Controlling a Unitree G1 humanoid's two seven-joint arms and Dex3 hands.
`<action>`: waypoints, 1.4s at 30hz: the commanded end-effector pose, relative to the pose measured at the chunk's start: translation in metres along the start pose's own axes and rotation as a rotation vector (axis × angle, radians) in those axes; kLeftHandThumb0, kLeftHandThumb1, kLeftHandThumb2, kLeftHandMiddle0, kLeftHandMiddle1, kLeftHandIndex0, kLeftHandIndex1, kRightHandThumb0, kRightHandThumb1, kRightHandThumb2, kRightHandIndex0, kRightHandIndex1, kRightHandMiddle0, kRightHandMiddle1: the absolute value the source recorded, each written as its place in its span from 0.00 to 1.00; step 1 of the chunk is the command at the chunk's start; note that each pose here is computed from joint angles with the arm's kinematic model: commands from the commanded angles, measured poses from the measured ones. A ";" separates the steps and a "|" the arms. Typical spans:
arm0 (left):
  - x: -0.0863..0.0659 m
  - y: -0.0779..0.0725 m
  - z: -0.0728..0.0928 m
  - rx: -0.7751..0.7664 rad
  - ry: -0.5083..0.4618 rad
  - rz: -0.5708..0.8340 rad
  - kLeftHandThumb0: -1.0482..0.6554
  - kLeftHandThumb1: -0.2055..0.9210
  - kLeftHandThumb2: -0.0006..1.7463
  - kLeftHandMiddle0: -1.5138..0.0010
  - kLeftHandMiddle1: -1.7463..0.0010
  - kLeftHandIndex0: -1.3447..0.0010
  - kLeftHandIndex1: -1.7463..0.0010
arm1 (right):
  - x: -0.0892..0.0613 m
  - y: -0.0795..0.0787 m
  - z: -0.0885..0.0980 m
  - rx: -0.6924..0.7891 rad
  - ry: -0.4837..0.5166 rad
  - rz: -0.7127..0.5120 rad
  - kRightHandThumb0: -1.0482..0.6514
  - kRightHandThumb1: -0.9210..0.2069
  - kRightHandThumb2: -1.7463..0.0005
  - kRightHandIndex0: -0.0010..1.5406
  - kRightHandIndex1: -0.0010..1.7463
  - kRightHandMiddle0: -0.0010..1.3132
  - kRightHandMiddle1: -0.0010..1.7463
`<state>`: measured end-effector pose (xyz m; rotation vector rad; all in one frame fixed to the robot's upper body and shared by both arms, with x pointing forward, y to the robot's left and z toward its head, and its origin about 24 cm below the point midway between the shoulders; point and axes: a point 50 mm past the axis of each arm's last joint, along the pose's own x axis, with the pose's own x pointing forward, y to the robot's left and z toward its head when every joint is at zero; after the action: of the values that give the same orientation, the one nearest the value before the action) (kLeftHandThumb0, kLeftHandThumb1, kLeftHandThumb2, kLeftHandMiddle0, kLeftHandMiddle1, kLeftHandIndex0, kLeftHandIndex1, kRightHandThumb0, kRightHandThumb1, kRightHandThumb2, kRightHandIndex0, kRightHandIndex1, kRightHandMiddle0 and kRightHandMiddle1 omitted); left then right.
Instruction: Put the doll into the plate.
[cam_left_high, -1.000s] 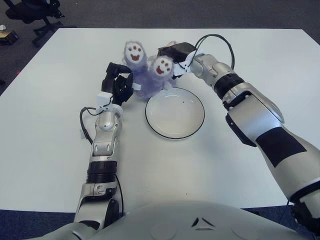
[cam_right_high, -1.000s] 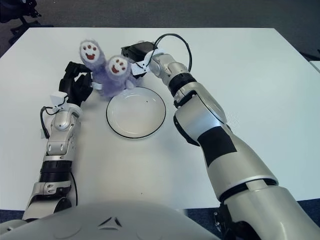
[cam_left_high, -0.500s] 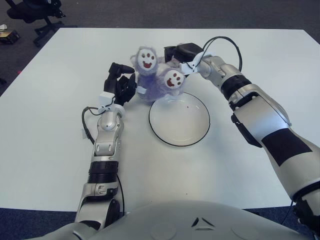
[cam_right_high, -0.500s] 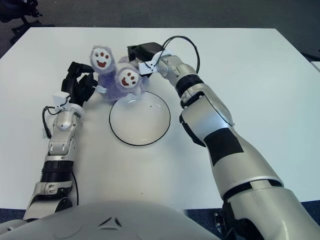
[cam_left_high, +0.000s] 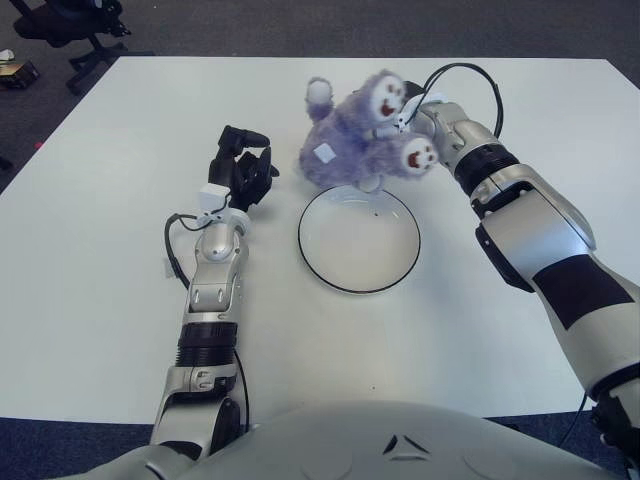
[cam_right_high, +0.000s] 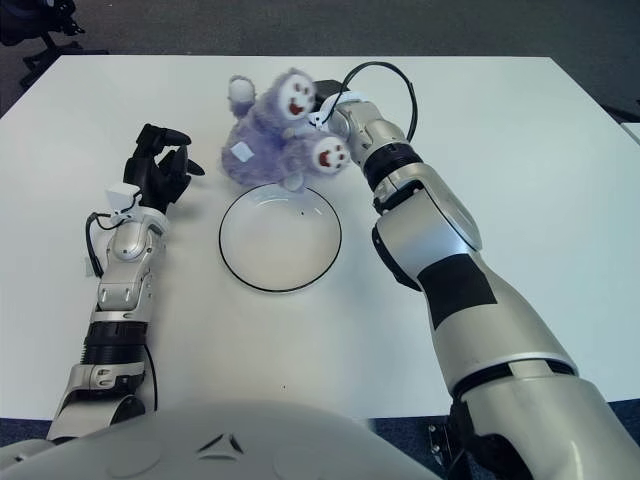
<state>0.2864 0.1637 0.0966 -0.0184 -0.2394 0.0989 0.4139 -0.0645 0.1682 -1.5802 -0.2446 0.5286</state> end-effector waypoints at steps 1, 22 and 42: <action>0.002 0.002 0.000 0.012 -0.004 0.005 0.41 1.00 0.26 0.59 0.06 0.79 0.04 | 0.000 0.005 -0.004 -0.128 0.058 0.012 0.87 0.44 0.33 0.34 1.00 0.50 1.00; 0.001 0.001 0.000 0.010 -0.010 0.007 0.41 1.00 0.26 0.59 0.08 0.79 0.04 | 0.001 0.008 -0.010 -0.254 0.169 0.089 0.88 0.49 0.29 0.37 1.00 0.60 1.00; 0.001 0.002 0.001 0.008 -0.014 0.007 0.41 1.00 0.26 0.58 0.09 0.79 0.04 | -0.001 0.005 -0.023 -0.296 0.280 0.158 0.88 0.49 0.29 0.37 1.00 0.62 1.00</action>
<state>0.2865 0.1637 0.0954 -0.0191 -0.2386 0.0998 0.4222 -0.0762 0.1695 -1.9128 -0.0474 0.3883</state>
